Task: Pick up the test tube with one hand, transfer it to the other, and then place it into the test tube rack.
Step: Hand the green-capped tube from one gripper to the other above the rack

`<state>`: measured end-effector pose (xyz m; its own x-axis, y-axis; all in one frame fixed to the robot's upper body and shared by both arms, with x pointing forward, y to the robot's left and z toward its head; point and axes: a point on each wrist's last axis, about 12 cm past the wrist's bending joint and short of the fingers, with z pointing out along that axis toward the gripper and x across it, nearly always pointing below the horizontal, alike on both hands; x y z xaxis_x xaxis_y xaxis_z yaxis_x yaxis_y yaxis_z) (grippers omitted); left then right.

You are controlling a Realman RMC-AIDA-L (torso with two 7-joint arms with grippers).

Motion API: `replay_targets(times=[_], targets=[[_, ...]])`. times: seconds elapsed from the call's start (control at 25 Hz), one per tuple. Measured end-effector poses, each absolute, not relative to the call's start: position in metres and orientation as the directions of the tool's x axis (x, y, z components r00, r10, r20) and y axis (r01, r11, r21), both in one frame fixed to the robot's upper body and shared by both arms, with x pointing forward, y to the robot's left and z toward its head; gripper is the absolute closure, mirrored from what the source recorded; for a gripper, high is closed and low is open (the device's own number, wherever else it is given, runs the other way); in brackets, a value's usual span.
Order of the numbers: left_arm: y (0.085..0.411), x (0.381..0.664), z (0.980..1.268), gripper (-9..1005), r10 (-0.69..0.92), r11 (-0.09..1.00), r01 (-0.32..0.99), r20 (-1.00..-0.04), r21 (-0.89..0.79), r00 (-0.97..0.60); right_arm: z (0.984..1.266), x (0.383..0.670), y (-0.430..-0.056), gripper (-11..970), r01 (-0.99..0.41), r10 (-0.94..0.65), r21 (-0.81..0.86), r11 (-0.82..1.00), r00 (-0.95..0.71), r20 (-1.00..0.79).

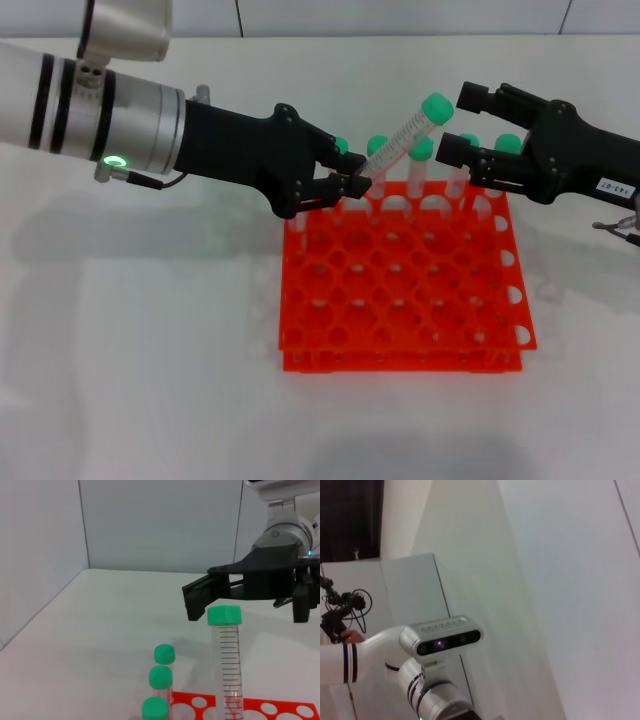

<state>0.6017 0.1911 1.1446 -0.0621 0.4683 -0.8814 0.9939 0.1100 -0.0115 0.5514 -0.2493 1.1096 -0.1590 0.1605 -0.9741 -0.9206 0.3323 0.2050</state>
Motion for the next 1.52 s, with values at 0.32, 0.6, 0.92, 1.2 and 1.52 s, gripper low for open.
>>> replay_targets(times=[0.32,0.6,0.92,1.2,1.52], targets=[[0.189,0.601,1.141,813,0.463,0.115,0.993,-0.885,-0.001,-0.054,1.101,0.547,-0.243,90,-0.912,0.203,0.206,0.356,-0.140,-0.969],[0.186,0.600,1.140,813,0.458,0.114,0.993,-0.887,-0.003,-0.056,1.096,0.545,-0.239,96,-0.910,0.212,0.198,0.363,-0.126,-0.969],[0.185,0.599,1.139,813,0.457,0.113,0.994,-0.887,-0.007,-0.058,1.092,0.545,-0.238,110,-0.905,0.204,0.187,0.382,-0.114,-0.972],[0.185,0.599,1.139,813,0.457,0.114,0.993,-0.888,-0.007,-0.059,1.091,0.546,-0.238,122,-0.900,0.196,0.188,0.393,-0.118,-0.974],[0.187,0.599,1.137,814,0.463,0.122,0.993,-0.884,-0.008,-0.063,1.091,0.550,-0.237,143,-0.889,0.205,0.193,0.416,-0.115,-0.972]])
